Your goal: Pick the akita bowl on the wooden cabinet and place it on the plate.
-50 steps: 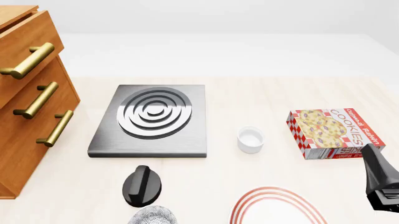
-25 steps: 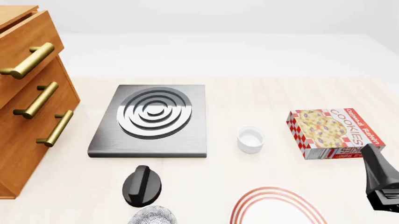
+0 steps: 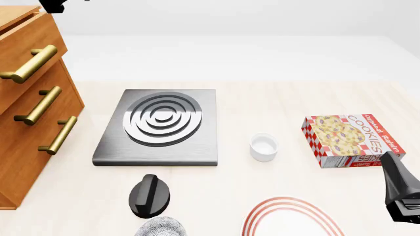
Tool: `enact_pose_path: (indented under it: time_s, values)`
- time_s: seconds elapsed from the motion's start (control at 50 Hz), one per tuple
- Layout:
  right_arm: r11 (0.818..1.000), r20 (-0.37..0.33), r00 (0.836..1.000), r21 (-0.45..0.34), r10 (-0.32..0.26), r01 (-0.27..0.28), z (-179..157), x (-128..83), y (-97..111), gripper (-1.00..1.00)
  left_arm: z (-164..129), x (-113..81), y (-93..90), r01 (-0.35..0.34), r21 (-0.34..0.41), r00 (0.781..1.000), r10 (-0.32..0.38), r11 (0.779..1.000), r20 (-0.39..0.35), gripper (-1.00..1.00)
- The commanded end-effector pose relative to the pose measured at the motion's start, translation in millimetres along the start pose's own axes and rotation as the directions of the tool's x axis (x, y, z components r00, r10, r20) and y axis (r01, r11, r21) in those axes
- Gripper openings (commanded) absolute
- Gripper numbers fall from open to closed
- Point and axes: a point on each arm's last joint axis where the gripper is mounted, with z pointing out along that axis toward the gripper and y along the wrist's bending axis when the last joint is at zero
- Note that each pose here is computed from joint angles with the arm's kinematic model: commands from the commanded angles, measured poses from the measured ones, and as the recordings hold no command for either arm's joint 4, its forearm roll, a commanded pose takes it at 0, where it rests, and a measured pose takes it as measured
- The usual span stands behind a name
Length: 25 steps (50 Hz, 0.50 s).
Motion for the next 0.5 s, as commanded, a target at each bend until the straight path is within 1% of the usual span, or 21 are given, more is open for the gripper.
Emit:
enact_pose_path:
  time_s: [0.02, 0.22, 0.5]
  values:
    - [1.0, 0.0, 1.0, 0.0, 0.0, 0.0, 0.0, 0.0, 0.0, 1.0, 1.1, 12.3, -3.6, -0.041, 0.01, 0.998, 0.041, 0.999, -0.054, -1.0]
    - [1.0, 0.0, 1.0, 0.0, 0.0, 0.0, 0.0, 0.0, 0.0, 1.0, 0.9, 18.1, -2.6, -0.052, 0.005, 0.995, 0.052, 0.999, -0.079, -1.0]
    - [1.0, 0.0, 1.0, 0.0, 0.0, 0.0, 0.0, 0.0, 0.0, 1.0, 5.0, 38.1, 4.7, -0.061, -0.01, 0.988, 0.059, 0.998, -0.144, -1.0]
